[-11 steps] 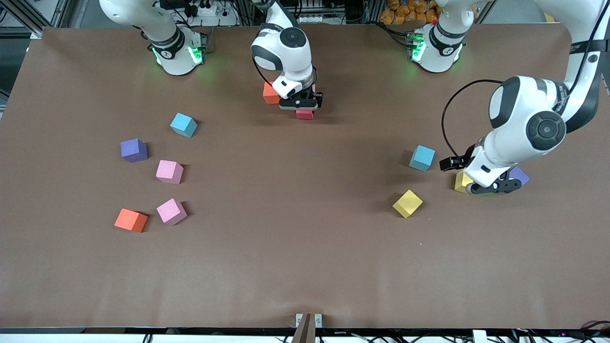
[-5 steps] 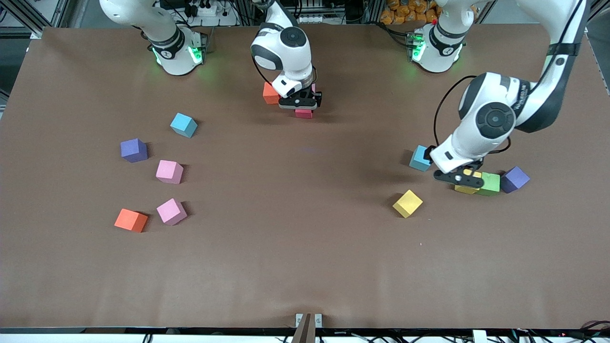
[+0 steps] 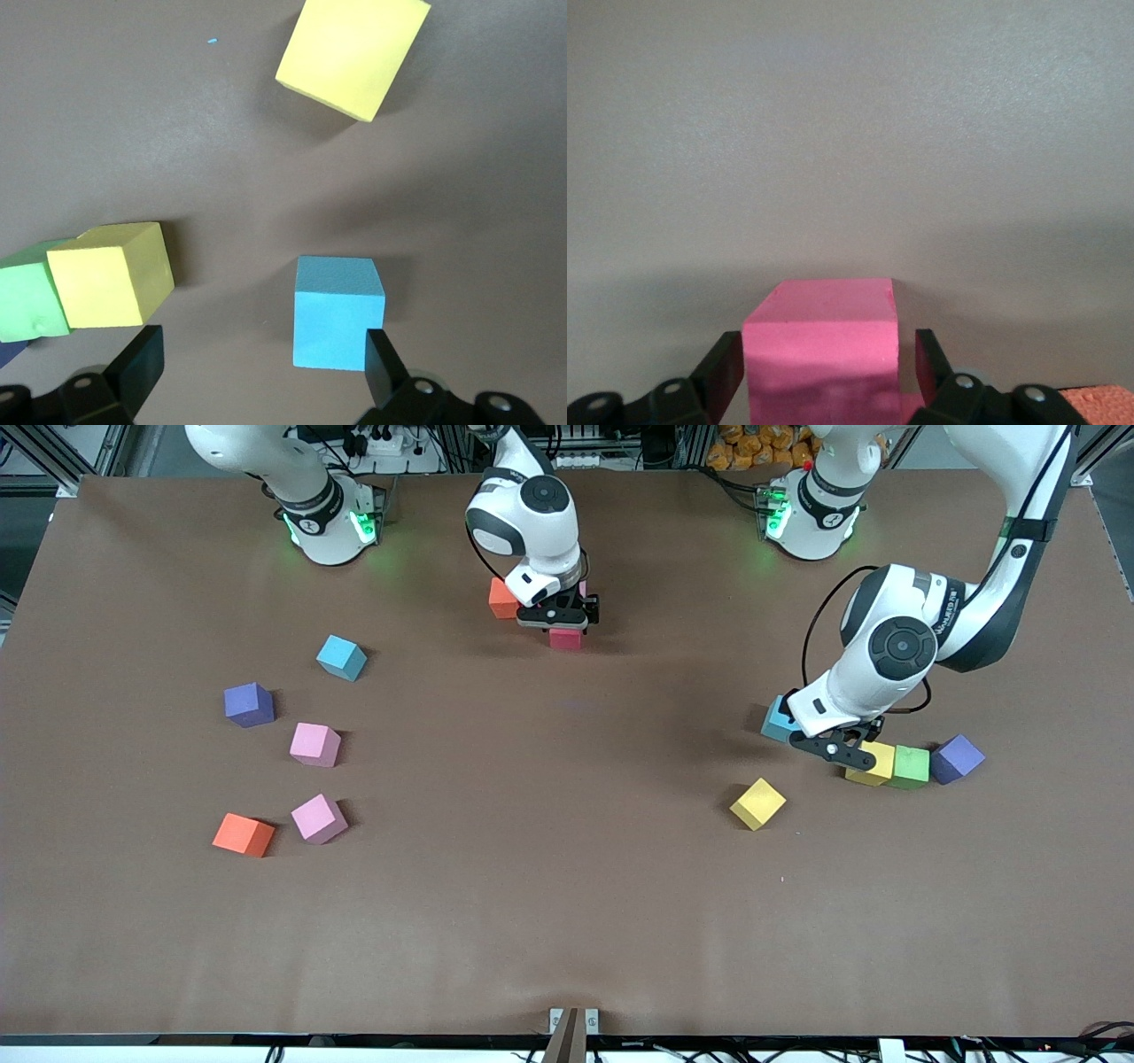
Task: Form number 2 with 11 blocks
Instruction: 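Lower the pink block below the row with the right gripper while left approaches cyan, then grasp a pink block with the right gripper while the left gripper lifts cyan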
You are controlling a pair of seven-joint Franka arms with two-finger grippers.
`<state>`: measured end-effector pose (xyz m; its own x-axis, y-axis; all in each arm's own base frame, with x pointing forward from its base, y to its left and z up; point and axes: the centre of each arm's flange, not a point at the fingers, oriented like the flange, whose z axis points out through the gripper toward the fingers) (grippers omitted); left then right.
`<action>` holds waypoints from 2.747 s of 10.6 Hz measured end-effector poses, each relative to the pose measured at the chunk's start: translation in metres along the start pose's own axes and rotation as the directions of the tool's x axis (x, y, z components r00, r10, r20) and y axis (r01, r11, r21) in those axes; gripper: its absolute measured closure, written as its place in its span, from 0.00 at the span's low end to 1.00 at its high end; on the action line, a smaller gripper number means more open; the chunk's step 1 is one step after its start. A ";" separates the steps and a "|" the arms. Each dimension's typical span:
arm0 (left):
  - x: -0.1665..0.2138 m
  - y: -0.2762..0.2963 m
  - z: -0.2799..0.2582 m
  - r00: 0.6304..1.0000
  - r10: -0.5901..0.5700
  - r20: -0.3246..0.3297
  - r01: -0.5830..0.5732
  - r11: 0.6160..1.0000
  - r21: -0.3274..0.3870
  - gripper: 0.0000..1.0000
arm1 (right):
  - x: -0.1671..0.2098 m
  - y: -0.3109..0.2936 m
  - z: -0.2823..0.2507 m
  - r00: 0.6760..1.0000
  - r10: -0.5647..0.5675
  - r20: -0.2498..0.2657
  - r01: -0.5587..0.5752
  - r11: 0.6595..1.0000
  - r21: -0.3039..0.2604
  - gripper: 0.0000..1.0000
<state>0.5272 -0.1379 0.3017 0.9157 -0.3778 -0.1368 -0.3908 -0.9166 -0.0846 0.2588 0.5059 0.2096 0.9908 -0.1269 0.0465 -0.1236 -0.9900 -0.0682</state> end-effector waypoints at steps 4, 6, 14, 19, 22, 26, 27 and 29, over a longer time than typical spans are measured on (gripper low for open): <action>-0.010 0.007 0.016 0.999 -0.008 0.037 0.009 1.000 -0.029 0.00 | 0.018 0.000 -0.006 0.999 0.031 -0.019 -0.031 0.999 0.015 0.00; -0.015 0.019 0.027 0.999 0.006 0.035 -0.005 0.999 -0.038 0.00 | 0.039 -0.003 -0.018 0.998 0.044 -0.035 -0.043 0.998 0.037 0.00; -0.026 0.033 0.067 0.999 0.017 0.048 -0.013 0.997 -0.073 0.00 | 0.193 0.066 -0.081 0.975 -0.218 -0.045 0.216 0.976 -0.034 0.00; -0.026 0.033 0.088 0.998 0.004 0.065 0.003 0.995 -0.100 0.00 | 0.280 0.153 -0.086 0.896 -0.443 -0.034 0.440 0.896 -0.066 0.00; -0.025 0.033 0.094 0.998 0.005 0.065 0.002 0.994 -0.107 0.00 | 0.323 0.215 -0.088 0.822 -0.569 -0.019 0.566 0.820 -0.080 0.00; -0.024 0.019 0.109 0.998 0.033 0.051 -0.029 0.997 -0.071 0.29 | 0.359 0.282 -0.089 0.758 -0.652 -0.024 0.651 0.759 -0.014 0.00; -0.024 0.019 0.108 0.999 0.024 0.047 -0.021 0.998 -0.066 0.41 | 0.367 0.300 -0.086 0.747 -0.665 -0.029 0.665 0.747 0.011 0.00; -0.017 0.028 0.100 0.998 -0.049 0.026 0.050 0.997 -0.058 0.41 | 0.378 0.328 -0.073 0.724 -0.689 -0.037 0.690 0.722 0.053 0.00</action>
<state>0.4917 -0.1440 0.2030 0.9309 -0.3294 -0.1578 -0.3385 -0.9404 -0.0340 0.5891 0.1284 0.2775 0.8001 0.5882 0.1178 0.5975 -0.7988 -0.0704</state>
